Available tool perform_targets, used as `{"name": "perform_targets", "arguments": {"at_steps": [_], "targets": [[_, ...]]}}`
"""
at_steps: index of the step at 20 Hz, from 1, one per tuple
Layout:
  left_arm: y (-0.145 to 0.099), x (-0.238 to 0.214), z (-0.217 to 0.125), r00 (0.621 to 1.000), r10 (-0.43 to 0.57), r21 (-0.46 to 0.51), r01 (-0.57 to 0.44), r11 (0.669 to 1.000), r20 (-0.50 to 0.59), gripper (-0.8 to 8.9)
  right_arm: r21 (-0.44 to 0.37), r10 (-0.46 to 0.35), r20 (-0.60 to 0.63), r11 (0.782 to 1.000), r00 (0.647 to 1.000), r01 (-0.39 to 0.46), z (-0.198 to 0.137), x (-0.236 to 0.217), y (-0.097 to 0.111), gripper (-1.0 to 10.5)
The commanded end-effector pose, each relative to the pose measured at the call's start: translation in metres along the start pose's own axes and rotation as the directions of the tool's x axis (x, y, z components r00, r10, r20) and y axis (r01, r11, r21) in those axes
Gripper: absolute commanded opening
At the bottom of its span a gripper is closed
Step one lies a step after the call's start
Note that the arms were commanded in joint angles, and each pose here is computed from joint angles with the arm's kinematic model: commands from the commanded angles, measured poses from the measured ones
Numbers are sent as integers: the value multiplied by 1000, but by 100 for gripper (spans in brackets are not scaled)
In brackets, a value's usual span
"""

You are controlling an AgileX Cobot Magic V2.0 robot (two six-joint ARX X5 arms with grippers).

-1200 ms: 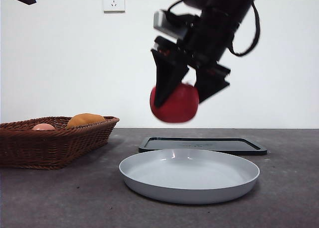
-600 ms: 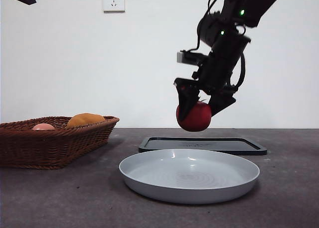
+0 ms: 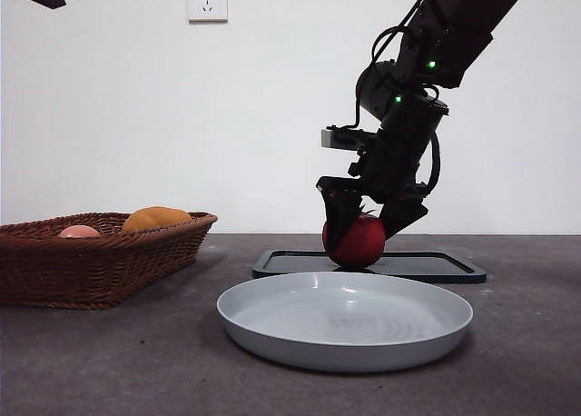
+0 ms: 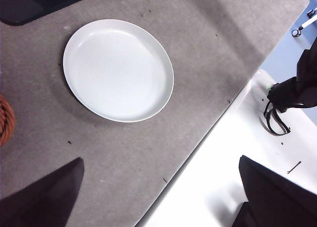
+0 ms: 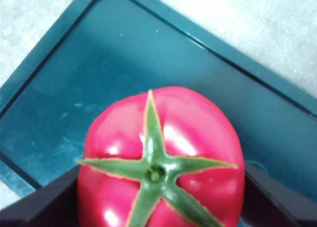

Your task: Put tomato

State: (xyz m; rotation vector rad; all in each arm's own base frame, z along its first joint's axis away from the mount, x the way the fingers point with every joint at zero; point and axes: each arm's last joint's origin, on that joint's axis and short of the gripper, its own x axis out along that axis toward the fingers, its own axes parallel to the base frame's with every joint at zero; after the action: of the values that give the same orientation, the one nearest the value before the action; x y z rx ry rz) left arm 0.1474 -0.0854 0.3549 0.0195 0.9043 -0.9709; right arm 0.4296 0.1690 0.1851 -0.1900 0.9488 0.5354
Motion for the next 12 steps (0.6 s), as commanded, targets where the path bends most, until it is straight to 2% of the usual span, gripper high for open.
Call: {"name": "perform_targets", "arguments": {"at_steps": [1,3,4,9,12], "targets": [[-2,-3,4,1000,-6,33,6,999,15,498,-12,8,-20,1000,1000,-8,0,7,1,388],[-2,-3,4,1000,-6,32,6,999,15,498,-12,9,-22,1000,1000,-9,0,6,2,540],[-2,-3,4,1000,-6,33,6,999,15,498,-10,8,-18,1000,1000,-8,1,4,2,559],[-2,-3,4,1000,-6,33,6,999,15,498,-1,-6,27,1000,1000,6,14,-41,8,559],[-2,-3,4,1000,-6,33,6,999,15,498,11,43,48,999,998,-44,19,-96,18,559]]}}
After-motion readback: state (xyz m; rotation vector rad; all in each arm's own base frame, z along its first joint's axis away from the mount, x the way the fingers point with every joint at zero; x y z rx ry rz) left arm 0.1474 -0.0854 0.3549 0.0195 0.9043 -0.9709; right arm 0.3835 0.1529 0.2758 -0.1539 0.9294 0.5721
